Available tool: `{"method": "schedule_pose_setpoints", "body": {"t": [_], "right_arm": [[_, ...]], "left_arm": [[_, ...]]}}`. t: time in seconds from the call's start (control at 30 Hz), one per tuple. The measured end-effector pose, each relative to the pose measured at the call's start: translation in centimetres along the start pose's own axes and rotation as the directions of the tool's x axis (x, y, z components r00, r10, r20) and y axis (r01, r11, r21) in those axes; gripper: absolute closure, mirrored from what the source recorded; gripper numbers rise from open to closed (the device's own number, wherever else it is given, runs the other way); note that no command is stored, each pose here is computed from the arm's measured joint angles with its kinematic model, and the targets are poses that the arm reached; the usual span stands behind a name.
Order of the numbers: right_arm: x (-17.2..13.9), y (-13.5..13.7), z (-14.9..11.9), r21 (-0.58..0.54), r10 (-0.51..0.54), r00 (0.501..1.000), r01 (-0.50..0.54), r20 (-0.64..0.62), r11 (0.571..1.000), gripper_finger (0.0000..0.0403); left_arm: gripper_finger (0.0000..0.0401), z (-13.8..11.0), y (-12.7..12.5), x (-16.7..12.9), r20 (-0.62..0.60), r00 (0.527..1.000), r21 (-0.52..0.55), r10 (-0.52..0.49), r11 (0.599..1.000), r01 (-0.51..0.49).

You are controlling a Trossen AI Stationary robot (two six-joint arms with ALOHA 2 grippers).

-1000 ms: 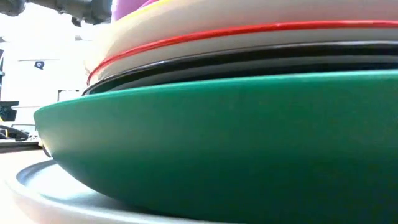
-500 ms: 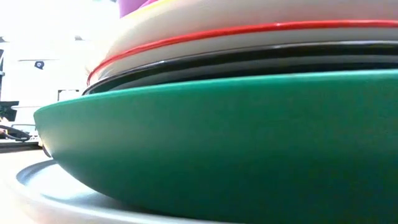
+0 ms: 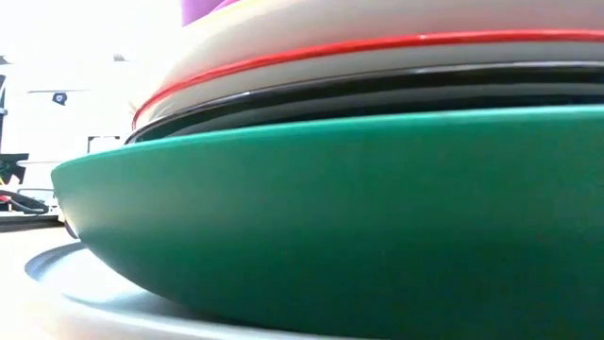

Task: Sort dishes
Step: Adjust the dishwasher rack

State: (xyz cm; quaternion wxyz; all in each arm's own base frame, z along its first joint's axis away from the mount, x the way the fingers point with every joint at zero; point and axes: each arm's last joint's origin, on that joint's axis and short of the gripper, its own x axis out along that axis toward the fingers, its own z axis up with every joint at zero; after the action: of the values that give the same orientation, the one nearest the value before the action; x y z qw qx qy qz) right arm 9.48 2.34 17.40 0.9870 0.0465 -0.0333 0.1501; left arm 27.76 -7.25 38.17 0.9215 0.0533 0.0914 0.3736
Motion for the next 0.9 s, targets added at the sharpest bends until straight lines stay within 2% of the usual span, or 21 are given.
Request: {"method": "schedule_pose_setpoints", "body": {"t": [0.17, 0.3, 0.47, 0.57, 0.7, 0.9], "right_arm": [[0.0, 0.0, -0.6, 0.054, 0.012, 0.998, -0.009, -0.063, 0.998, 0.0403], [0.0, 0.4, -0.7, 0.08, 0.083, 0.993, -0.076, -0.079, 0.994, 0.0403], [0.1, 0.9, -0.8, 0.084, 0.128, 0.988, -0.121, -0.083, 0.989, 0.0403], [0.1, 1.0, -0.8, 0.088, 0.14, 0.986, -0.133, -0.088, 0.987, 0.0403], [0.2, 1.1, -1.0, 0.077, 0.149, 0.983, -0.141, -0.111, 0.987, 0.0403], [0.5, 1.1, -1.5, 0.033, 0.142, 0.975, -0.138, -0.171, 0.99, 0.0403]], "left_arm": [[0.0401, 1.5, -2.1, 1.1, -0.008, 0.995, 0.049, 0.097, 0.994, -0.097], [0.0401, 2.0, -3.6, 1.9, -0.006, 0.981, 0.088, 0.196, 0.977, -0.195], [0.0401, 1.5, -5.6, 3.0, 0.017, 0.941, 0.135, 0.338, 0.932, -0.337], [0.0401, 0.6, -6.7, 3.6, 0.037, 0.905, 0.208, 0.424, 0.882, -0.422], [0.0401, -0.4, -7.7, 4.3, 0.042, 0.895, 0.287, 0.445, 0.853, -0.437], [0.0401, -0.7, -7.7, 5.0, 0.038, 0.886, 0.296, 0.462, 0.842, -0.451]]}}
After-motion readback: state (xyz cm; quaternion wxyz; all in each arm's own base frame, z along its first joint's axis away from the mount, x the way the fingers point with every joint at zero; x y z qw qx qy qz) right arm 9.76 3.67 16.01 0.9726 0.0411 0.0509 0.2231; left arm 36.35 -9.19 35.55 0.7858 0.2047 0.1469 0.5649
